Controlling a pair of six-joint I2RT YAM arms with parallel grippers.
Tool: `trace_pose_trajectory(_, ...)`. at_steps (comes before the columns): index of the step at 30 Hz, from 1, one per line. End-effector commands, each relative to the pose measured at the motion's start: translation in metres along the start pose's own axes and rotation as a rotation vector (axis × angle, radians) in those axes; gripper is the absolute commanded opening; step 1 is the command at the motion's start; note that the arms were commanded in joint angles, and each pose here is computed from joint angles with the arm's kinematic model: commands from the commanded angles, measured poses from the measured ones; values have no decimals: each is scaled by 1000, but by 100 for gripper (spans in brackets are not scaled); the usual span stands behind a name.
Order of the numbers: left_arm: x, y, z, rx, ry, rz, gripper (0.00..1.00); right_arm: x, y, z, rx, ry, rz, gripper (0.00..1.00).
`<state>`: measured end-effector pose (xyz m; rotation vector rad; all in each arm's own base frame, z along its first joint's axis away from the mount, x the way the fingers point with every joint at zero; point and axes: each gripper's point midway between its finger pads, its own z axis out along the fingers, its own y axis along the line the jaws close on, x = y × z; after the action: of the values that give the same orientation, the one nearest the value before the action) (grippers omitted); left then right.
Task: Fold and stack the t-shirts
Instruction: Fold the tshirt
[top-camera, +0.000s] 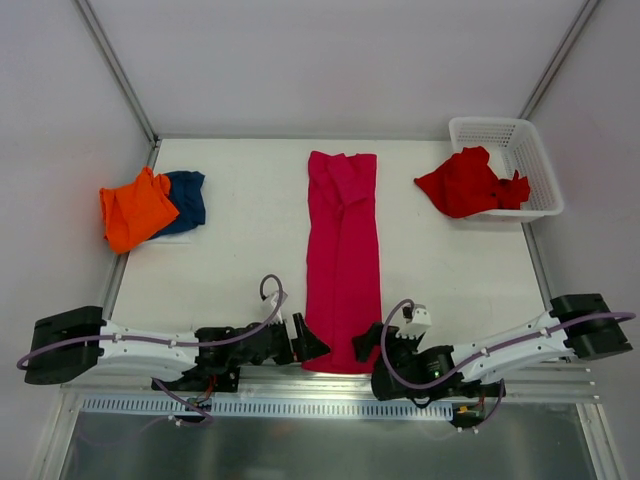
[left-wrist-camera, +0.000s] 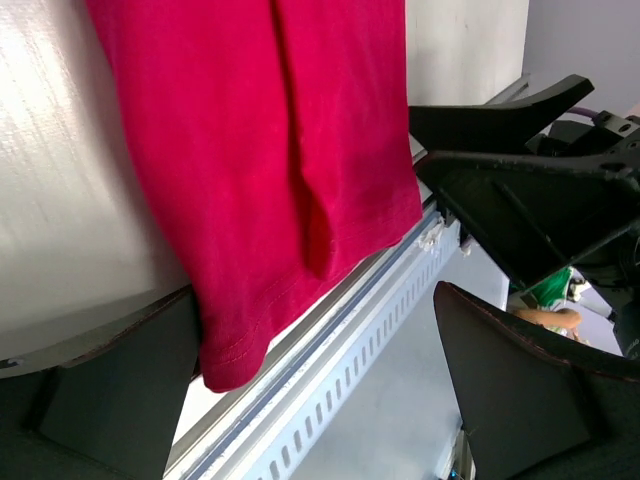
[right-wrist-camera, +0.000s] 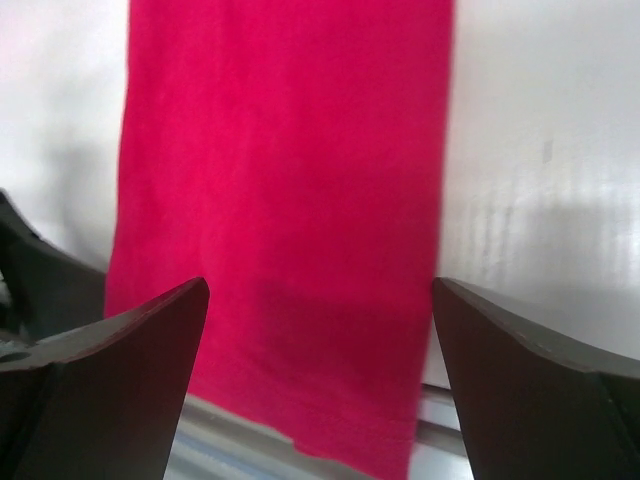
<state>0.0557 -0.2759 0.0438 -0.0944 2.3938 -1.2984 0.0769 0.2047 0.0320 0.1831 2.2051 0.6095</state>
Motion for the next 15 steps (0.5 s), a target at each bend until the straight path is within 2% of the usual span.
trace_pose_trajectory(1,24,68,-10,-154,77,48,99,36,4,-9,-10,148,57,100)
trace_pose_trajectory(4,23,72,-13,-149,63,29,99,33,11,-16,-34,143,55,99)
trace_pose_trajectory(7,20,79,-16,-175,48,27,88,25,8,-21,-19,133,38,95)
trace_pose_trajectory(10,17,77,-19,-166,37,30,67,20,6,-25,-14,132,21,80)
trace_pose_trajectory(11,16,76,-19,-164,33,31,52,19,3,-26,-3,135,14,76)
trace_pose_trajectory(12,16,79,-20,-168,32,32,46,18,2,-27,2,135,10,70)
trace_pose_trajectory(14,16,82,-21,-179,33,30,31,18,0,-28,15,140,-5,64)
trace_pose_trajectory(15,17,83,-21,-183,34,30,22,18,1,-28,16,141,-6,56)
